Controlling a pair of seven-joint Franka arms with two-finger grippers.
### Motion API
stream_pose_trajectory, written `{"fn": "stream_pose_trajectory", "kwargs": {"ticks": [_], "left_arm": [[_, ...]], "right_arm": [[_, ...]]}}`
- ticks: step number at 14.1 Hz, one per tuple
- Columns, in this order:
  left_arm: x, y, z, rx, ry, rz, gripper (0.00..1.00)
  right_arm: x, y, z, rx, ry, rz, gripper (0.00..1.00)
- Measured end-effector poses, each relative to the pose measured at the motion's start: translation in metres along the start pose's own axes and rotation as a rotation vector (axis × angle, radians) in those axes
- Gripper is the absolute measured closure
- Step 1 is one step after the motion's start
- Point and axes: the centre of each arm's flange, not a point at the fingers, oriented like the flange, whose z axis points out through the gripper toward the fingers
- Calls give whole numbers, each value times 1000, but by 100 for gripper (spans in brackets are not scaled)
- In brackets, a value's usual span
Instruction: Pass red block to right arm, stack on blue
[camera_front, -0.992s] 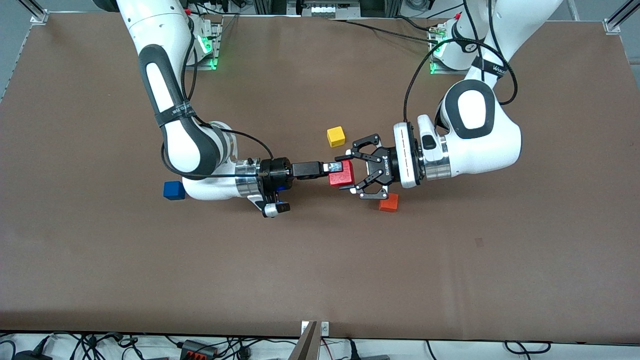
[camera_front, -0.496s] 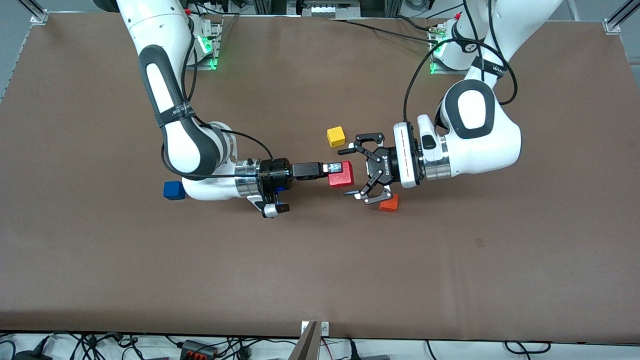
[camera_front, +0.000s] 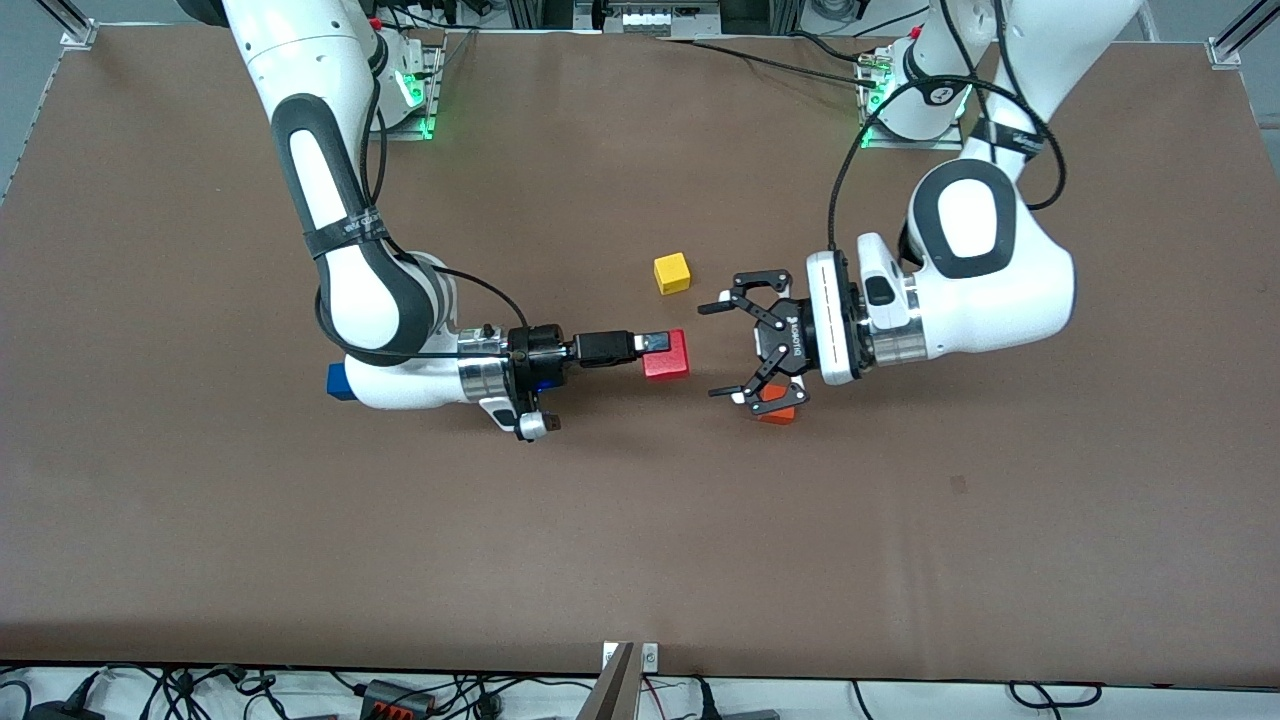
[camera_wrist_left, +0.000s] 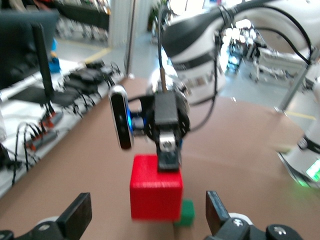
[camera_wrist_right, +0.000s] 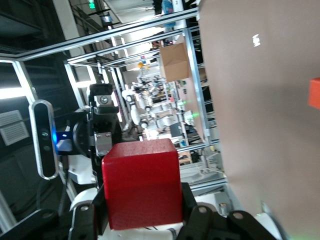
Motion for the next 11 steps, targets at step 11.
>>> {"fn": "stream_pose_trajectory", "kwargs": {"ticks": [11], "left_arm": [[-8, 13, -27, 53, -681, -349, 0]], "right_arm": [[-18, -7, -120, -459, -119, -54, 43]]}}
